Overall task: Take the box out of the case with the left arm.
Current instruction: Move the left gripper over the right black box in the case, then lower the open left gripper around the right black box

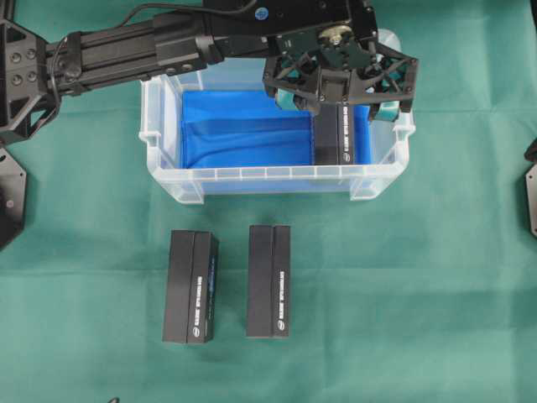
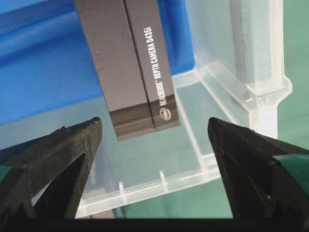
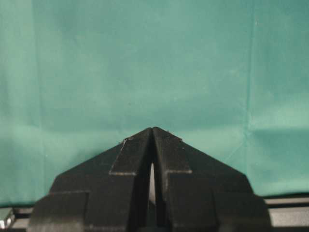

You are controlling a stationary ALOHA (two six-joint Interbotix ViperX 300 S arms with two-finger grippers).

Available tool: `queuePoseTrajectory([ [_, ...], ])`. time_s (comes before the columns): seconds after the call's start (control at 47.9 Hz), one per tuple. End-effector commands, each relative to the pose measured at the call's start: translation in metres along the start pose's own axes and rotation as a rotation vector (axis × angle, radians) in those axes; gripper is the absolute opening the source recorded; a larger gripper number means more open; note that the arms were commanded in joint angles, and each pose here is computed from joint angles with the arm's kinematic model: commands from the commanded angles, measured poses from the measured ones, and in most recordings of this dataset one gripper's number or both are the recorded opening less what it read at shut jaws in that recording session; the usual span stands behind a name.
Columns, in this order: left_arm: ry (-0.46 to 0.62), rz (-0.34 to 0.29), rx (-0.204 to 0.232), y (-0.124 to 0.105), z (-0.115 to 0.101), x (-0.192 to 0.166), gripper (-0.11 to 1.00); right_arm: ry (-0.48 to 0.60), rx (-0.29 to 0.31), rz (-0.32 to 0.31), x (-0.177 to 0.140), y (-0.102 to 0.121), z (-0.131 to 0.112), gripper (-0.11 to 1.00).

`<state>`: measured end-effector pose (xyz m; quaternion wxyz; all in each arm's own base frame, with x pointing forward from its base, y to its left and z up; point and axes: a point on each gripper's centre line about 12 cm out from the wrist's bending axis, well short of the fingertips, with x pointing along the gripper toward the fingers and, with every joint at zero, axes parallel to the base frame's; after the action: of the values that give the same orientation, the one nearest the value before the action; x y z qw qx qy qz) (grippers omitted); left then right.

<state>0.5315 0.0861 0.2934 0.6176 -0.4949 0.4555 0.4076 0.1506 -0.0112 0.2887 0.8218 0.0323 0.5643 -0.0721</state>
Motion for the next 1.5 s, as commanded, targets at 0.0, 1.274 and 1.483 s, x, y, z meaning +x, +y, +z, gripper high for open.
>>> queuePoseTrajectory([
  [0.0, -0.010, -0.029, -0.005, 0.001, 0.002, -0.018, 0.95, -0.018, 0.005, 0.003, -0.005, 0.000, 0.004, 0.07],
  [1.274, -0.031, -0.020, -0.051, 0.005, 0.012, 0.000, 0.95, -0.016, 0.004, 0.003, -0.004, 0.000, 0.004, 0.07],
  [1.483, -0.043, -0.045, -0.067, 0.007, 0.015, 0.011, 0.95, -0.015, 0.006, 0.004, -0.004, 0.000, 0.004, 0.07],
])
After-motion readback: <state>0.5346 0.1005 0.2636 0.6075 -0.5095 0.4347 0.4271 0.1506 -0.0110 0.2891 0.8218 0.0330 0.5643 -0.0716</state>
